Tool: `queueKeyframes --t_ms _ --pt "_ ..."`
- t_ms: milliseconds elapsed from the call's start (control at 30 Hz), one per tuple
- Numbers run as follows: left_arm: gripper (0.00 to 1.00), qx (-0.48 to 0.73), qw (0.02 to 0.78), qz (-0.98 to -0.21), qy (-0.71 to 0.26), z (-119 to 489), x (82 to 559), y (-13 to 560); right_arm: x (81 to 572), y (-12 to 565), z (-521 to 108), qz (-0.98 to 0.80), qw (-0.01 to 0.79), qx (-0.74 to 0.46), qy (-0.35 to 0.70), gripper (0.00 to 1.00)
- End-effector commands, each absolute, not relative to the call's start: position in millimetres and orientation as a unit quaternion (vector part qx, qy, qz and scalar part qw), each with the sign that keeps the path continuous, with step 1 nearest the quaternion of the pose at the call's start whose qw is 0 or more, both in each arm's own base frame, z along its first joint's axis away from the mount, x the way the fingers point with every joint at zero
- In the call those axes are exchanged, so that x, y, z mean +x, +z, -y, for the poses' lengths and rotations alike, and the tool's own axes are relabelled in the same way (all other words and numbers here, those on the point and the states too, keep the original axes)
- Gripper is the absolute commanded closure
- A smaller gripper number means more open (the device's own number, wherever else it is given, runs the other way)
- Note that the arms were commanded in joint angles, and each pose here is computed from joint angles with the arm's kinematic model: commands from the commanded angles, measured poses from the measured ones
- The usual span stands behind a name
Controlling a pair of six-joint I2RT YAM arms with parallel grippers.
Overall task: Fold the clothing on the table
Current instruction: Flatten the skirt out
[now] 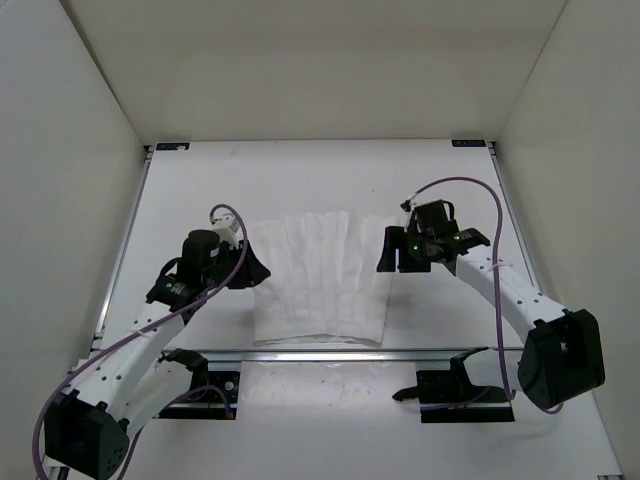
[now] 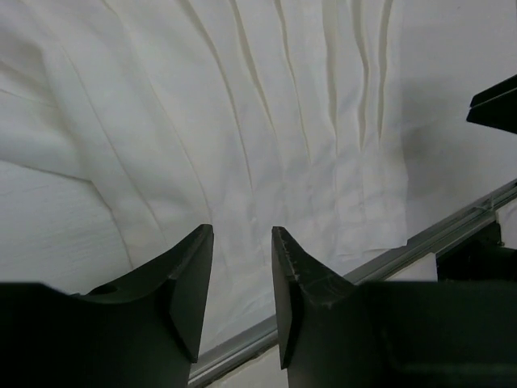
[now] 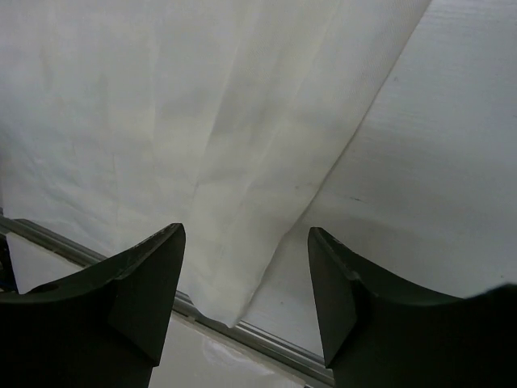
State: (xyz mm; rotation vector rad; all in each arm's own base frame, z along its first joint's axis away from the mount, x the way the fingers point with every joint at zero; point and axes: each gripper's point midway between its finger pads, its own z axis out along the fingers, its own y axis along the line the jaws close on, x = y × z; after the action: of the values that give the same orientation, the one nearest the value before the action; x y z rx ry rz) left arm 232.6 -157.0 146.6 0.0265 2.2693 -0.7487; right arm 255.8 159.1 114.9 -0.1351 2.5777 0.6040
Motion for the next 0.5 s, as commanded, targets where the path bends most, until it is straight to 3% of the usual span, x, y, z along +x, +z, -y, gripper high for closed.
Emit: queueKeyframes --t_ms 0,167,233,267,467 --pt "0.55 0.024 0.368 -0.881 -0.295 155 224 145 258 125 -164 -0.938 0.262 -0.054 0.219 0.4" --pt "0.74 0.027 0.355 -0.885 -0.299 158 211 135 223 101 -163 -0.955 0.227 -0.045 0.186 0.38" --pt "0.71 0.021 0.354 -0.89 -0.288 161 203 121 208 90 -164 -0.959 0.211 -0.036 0.184 0.36" --pt "0.64 0.026 0.344 -0.892 -0.292 166 195 113 200 83 -165 -0.961 0.203 -0.037 0.184 0.36" --pt "0.58 0.005 0.309 -0.911 -0.274 159 180 79 174 62 -183 -0.959 0.176 -0.035 0.219 0.36"
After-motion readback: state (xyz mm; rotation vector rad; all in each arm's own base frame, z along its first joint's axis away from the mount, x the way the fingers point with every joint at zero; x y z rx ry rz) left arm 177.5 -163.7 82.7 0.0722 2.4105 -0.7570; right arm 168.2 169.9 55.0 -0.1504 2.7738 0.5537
